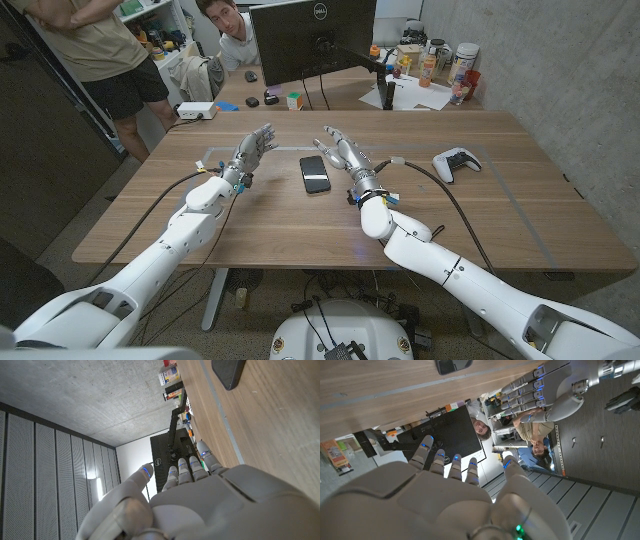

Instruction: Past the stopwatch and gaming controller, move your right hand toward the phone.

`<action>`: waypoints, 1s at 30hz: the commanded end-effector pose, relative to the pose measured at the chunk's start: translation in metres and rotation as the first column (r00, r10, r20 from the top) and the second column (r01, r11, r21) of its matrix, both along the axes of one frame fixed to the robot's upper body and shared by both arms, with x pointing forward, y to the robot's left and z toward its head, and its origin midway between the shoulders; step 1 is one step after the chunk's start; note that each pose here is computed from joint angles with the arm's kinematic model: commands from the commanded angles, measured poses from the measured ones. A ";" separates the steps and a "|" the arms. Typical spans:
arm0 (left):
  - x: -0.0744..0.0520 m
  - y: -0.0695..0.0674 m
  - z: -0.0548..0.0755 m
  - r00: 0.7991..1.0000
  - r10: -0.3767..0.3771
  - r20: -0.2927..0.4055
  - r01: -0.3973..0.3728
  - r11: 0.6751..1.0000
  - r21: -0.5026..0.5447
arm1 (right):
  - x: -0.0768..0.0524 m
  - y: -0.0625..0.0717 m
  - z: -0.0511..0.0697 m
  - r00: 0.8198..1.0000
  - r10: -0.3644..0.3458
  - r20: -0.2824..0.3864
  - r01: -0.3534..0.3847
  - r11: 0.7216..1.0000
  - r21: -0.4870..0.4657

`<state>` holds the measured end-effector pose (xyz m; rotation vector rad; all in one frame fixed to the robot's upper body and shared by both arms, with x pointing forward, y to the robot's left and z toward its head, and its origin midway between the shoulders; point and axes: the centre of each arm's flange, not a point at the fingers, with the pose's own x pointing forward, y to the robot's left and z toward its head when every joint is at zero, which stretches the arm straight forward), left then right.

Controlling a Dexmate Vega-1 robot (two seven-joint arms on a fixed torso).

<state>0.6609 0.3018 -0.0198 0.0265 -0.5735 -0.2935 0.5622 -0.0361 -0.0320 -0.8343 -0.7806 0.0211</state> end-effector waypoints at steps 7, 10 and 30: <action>0.008 0.002 0.005 1.000 0.004 -0.002 -0.004 1.000 0.004 | 0.003 0.030 -0.013 0.956 -0.221 0.195 0.265 0.935 -0.238; 0.010 0.002 0.006 1.000 0.005 -0.004 -0.005 1.000 0.004 | 0.007 0.035 -0.017 0.952 -0.228 0.204 0.279 0.921 -0.273; 0.013 0.001 0.010 1.000 0.017 -0.004 -0.017 1.000 0.008 | 0.038 0.058 -0.038 0.972 -0.209 0.111 0.237 0.843 -0.482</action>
